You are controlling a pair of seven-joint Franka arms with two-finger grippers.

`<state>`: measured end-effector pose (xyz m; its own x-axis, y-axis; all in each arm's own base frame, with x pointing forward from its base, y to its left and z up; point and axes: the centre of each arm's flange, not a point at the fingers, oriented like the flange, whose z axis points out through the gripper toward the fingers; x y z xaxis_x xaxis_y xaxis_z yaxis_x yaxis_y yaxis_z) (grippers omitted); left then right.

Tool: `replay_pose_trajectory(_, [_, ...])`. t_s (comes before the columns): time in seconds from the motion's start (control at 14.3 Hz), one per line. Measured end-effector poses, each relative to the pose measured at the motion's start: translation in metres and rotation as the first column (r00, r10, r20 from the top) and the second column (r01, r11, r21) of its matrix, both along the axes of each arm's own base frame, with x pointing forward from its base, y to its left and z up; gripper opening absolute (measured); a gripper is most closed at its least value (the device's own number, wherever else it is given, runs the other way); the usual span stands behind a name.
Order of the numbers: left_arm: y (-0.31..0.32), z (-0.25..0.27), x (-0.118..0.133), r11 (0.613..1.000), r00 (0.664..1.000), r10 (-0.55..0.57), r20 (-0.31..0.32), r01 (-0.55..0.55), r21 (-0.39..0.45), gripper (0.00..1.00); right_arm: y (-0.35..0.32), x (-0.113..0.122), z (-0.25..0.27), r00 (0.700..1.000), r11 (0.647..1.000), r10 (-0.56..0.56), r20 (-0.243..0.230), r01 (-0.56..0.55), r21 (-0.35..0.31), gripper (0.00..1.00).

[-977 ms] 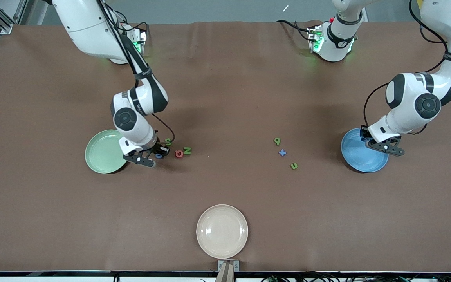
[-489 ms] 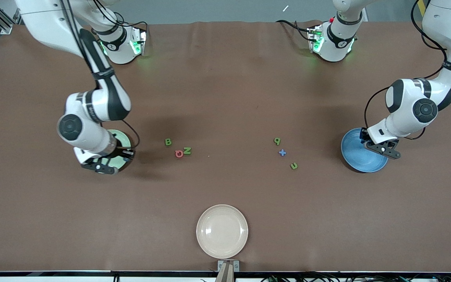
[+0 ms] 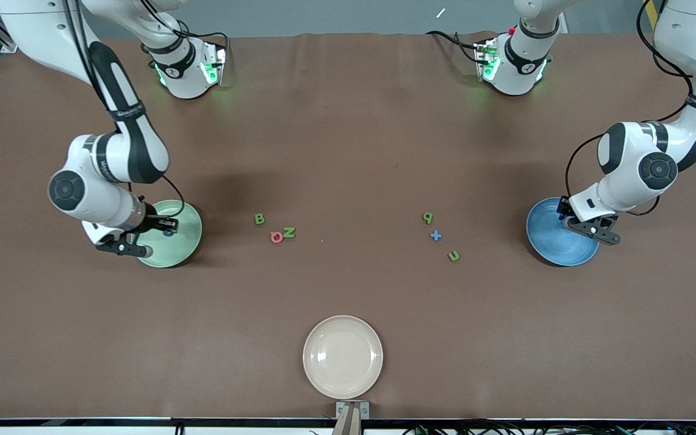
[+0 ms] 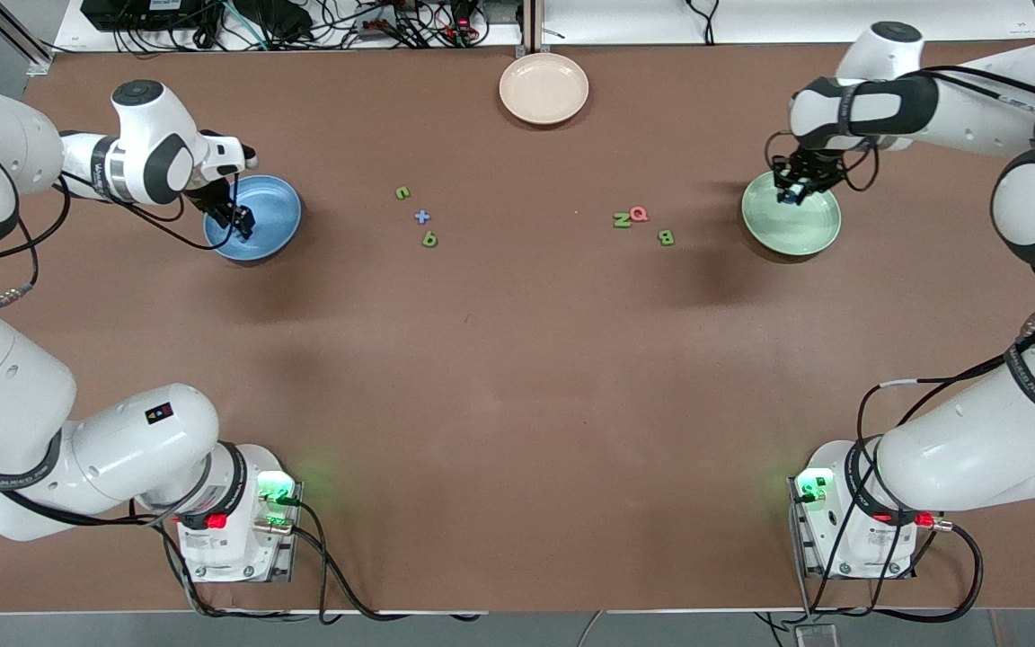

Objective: Sort upper and lower case letters into plates

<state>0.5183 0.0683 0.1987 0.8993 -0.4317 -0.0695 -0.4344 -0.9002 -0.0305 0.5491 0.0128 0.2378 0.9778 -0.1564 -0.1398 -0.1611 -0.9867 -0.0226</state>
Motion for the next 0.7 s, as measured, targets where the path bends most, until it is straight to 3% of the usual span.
replay_pose_trajectory(0.28, [-0.027, 0.025, 0.015, 1.000, 1.000, -0.017, 0.018, 0.017, 0.007, 1.00, -0.024, -0.014, -0.015, 1.000, 1.000, -0.004, -0.022, 0.004, 0.004, 0.34])
replay_pose_trajectory(0.49, [-0.078, 0.054, 0.030, 0.996, 0.996, 0.085, 0.040, -0.086, 0.008, 1.00, -0.018, -0.019, -0.020, 0.999, 1.000, 0.008, -0.035, -0.008, 0.008, 0.34])
replay_pose_trajectory(0.7, [-0.143, 0.073, 0.039, 0.961, 0.957, 0.278, 0.082, -0.276, -0.034, 1.00, -0.016, -0.022, -0.030, 0.999, 1.000, 0.011, -0.053, -0.011, 0.007, 0.34])
